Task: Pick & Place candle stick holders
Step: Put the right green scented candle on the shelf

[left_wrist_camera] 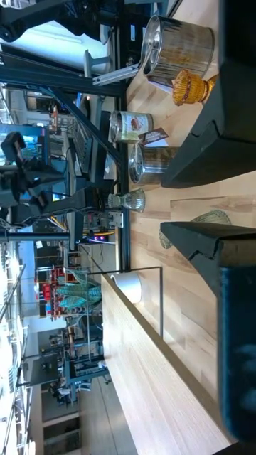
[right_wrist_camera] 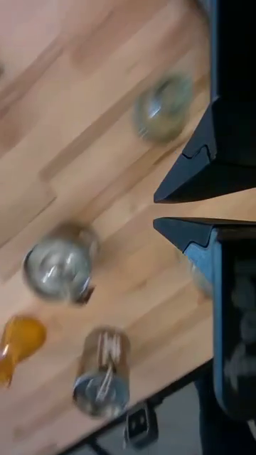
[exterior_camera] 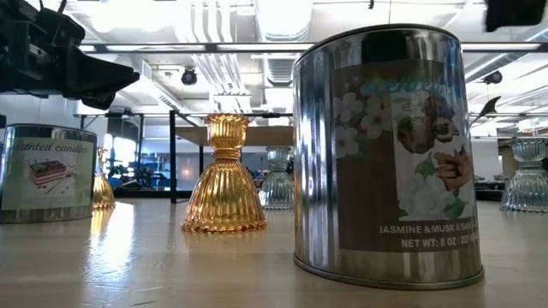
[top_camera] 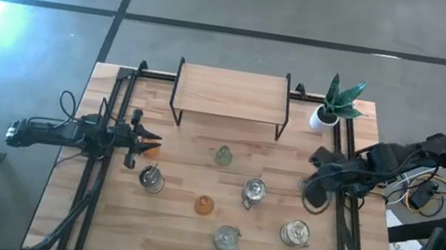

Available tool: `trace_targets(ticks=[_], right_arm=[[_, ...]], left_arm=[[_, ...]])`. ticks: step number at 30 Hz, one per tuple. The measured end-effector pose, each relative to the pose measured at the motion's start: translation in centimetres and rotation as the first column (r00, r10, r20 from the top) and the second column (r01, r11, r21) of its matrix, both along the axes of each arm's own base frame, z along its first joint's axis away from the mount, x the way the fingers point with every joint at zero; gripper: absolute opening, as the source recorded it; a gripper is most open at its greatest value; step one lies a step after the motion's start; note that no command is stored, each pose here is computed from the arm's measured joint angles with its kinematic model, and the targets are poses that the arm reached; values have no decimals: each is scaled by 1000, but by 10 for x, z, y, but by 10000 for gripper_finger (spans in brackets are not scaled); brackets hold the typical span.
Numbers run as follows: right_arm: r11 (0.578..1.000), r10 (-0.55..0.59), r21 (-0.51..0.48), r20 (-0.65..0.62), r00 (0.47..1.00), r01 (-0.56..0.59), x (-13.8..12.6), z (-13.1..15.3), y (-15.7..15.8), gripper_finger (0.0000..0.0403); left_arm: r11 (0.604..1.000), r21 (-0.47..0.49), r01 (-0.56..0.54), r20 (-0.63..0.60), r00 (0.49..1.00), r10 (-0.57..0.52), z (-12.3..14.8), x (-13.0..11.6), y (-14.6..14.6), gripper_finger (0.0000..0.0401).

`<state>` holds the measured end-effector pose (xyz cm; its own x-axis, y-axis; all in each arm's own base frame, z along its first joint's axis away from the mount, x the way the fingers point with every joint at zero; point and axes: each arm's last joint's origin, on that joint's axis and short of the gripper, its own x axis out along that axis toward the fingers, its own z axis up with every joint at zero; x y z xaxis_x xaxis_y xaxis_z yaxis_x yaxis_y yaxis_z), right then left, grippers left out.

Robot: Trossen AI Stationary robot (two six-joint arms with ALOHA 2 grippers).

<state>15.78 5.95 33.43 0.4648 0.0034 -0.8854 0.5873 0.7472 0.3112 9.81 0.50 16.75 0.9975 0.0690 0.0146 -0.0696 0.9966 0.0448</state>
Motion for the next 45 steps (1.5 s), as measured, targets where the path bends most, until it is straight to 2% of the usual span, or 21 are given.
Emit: trace_targets(ticks=[4, 12, 15, 18, 21, 25, 29, 32, 37, 45], right_arm=[[998, 52, -18, 12, 999, -52, 17, -12, 5, 38], [996, 69, -51, -64, 996, -72, 25, -25, 8, 38], [999, -4, -50, -155, 988, -3, 17, -31, 2, 38], [992, -128, -41, -260, 957, 121, 5, -38, -8, 38], [978, -197, -2, -317, 928, 207, -3, -43, -19, 38], [966, -234, 28, -326, 916, 257, -7, -46, -30, 38], [970, -222, 25, -320, 921, 242, -9, -49, -37, 38], [975, -202, 37, -268, 942, 219, -3, -48, -40, 38], [995, -80, 60, -18, 997, 81, 24, -41, -38, 38], [1000, 16, -8, 268, 963, -14, 57, -31, -35, 38]], left_arm=[[1000, 0, 0, 0, 1000, 0, 0, 0, 0, 92], [1000, 0, 0, 0, 1000, 0, 0, 0, 0, 92], [1000, 0, 0, 0, 1000, 0, 0, 0, 0, 92], [1000, 0, 0, 0, 1000, 0, 0, 0, 0, 92], [1000, 0, 0, 0, 1000, 0, 0, 0, 0, 92], [1000, 0, 0, 0, 1000, 0, 0, 0, 0, 92], [1000, 0, 0, 0, 1000, 0, 0, 0, 0, 92], [1000, 0, 0, 0, 1000, 0, 0, 0, 0, 92], [1000, 0, 0, 0, 1000, 0, 0, 0, 0, 92], [1000, 0, 0, 0, 1000, 0, 0, 0, 0, 92]])
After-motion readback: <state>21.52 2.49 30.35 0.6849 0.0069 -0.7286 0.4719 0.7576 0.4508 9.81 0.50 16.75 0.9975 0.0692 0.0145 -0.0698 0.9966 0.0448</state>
